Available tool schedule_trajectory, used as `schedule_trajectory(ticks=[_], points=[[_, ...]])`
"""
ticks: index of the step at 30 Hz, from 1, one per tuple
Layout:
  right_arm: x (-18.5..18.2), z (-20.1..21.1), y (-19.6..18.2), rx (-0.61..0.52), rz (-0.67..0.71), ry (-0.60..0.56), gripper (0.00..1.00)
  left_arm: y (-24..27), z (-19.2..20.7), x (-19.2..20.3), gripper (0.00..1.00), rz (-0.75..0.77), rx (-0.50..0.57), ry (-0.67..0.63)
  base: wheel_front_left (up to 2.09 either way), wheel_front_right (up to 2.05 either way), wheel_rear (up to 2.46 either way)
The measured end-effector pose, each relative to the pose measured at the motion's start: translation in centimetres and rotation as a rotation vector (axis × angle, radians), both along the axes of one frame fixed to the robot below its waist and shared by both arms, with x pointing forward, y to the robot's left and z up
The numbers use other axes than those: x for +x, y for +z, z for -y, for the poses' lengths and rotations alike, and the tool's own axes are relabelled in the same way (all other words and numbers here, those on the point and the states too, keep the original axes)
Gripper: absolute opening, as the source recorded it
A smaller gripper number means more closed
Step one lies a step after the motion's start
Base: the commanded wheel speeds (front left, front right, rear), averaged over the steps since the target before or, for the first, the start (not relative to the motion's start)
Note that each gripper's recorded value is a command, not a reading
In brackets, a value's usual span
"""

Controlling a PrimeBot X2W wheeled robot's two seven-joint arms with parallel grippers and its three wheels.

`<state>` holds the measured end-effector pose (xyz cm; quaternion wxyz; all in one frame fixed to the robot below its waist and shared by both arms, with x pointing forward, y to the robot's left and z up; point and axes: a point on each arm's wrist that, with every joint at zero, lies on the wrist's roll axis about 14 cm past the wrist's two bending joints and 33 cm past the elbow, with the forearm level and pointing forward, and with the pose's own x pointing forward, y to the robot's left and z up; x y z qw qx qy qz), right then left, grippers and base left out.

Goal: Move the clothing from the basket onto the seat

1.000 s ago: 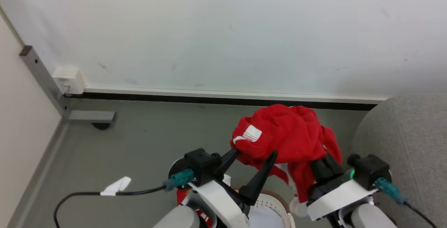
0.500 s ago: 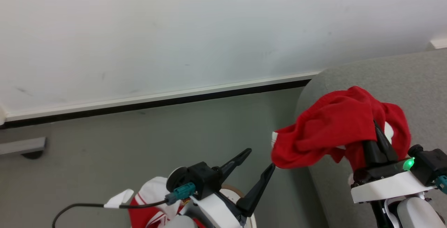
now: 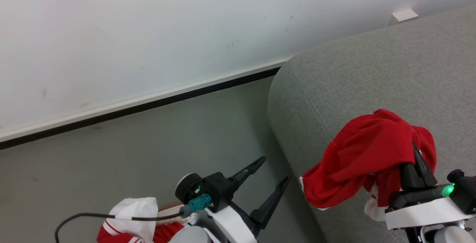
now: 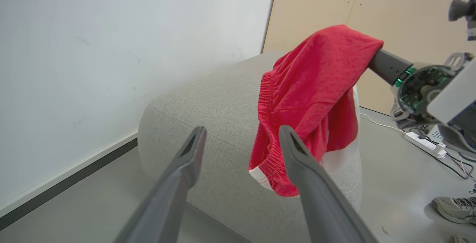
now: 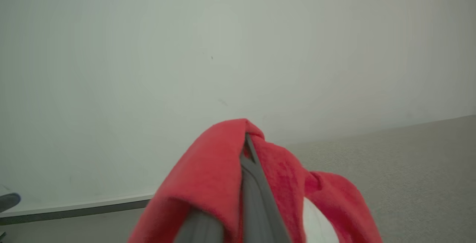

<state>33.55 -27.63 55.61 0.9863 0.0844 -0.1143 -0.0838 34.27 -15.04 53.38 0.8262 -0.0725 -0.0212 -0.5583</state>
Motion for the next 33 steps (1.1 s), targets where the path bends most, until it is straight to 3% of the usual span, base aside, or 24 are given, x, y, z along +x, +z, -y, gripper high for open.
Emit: schedule_trajectory(ticks=[8,16,26,33], points=[[0.8,-0.2,-0.1,0.039,0.004,0.009,0.00,0.0,0.0,0.8,1.00,0.020,-0.007,0.005,0.00,0.00,0.00],[5.1,0.7,0.7,0.030,0.014,0.030,0.00,0.0,0.1,2.7,1.00,0.061,-0.021,0.002,0.00,0.00,0.00],[13.4,6.3,-0.2,-0.044,-0.056,-0.016,0.00,-3.0,-0.3,7.0,1.00,0.057,-0.022,0.006,0.00,0.00,0.00],[18.6,11.8,-2.2,-0.067,-0.118,-0.118,0.00,-7.0,-1.0,9.7,1.00,-0.008,-0.010,0.021,0.00,0.00,0.00]])
